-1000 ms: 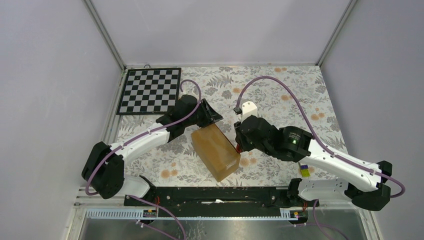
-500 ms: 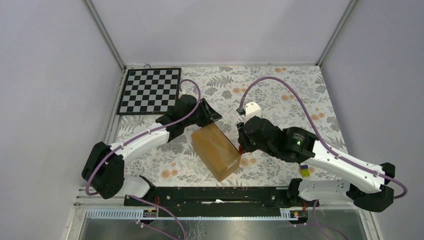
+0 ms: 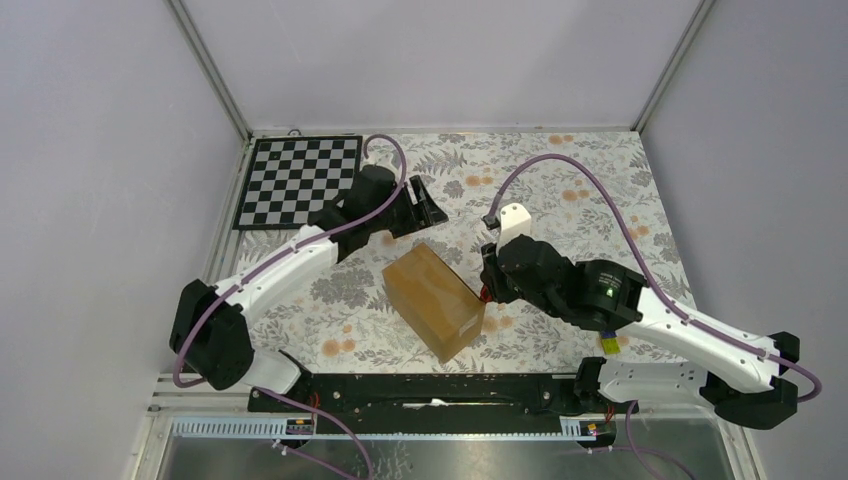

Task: Unpack the express box
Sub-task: Cut the express box at the center of the board.

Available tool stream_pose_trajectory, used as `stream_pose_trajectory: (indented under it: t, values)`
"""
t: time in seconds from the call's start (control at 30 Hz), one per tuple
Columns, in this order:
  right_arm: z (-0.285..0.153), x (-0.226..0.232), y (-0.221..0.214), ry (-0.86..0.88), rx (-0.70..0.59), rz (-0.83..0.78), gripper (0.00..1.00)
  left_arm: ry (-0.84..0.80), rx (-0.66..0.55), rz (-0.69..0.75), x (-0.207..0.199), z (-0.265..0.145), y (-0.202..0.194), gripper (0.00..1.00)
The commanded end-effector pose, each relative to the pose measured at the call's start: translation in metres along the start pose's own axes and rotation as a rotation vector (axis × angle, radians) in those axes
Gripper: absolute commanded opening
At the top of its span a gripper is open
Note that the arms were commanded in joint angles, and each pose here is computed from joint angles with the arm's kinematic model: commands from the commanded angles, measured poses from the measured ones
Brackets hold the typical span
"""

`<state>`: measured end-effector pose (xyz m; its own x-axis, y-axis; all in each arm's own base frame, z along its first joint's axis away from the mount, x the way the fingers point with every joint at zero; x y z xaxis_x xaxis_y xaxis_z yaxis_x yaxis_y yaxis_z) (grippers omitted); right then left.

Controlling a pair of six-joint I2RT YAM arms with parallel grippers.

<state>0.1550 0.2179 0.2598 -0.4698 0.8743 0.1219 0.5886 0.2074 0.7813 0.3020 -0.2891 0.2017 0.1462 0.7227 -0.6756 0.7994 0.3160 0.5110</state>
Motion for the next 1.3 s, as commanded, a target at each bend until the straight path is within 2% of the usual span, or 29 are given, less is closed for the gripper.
stream_pose_trajectory:
  t: [0.0, 0.2, 0.37, 0.6, 0.77, 1.07, 1.27]
  values:
    - [-0.003, 0.001, 0.031, 0.002, -0.161, 0.034, 0.0, -0.022, -0.078, 0.125, -0.027, -0.027, 0.034, 0.66]
    - [-0.007, -0.004, 0.052, -0.025, -0.279, 0.082, 0.0, 0.055, -0.114, 0.193, -0.021, -0.054, 0.045, 0.66]
    - [-0.009, -0.009, 0.062, -0.038, -0.359, 0.105, 0.0, 0.19, -0.159, 0.214, 0.008, -0.078, 0.044, 0.66]
    - [-0.001, -0.025, 0.062, -0.132, -0.418, 0.139, 0.0, 0.277, -0.151, 0.228, 0.038, -0.102, 0.03, 0.64]
    - [0.002, -0.022, 0.063, -0.108, -0.458, 0.148, 0.0, 0.209, -0.076, 0.257, 0.035, -0.104, 0.012, 0.64]
    - [0.001, 0.001, 0.068, 0.06, -0.517, 0.114, 0.0, 0.015, 0.042, 0.319, 0.005, -0.097, -0.009, 0.62]
    - [-0.005, 0.005, 0.074, 0.103, -0.563, 0.084, 0.0, 0.01, 0.07, 0.329, 0.004, -0.092, -0.02, 0.61]
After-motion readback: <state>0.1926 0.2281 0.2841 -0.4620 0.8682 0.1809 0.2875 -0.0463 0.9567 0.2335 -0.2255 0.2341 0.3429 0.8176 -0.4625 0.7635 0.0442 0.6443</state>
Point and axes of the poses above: each gripper's point midway between its finger pads, its own z axis out along the fingers, its own x axis along the line the jaws close on, y = z × x, the point moved 1 cm from there along -z, back along the fingers, and after that the axes turned 2 degrees about z, right-handed, at the moved point
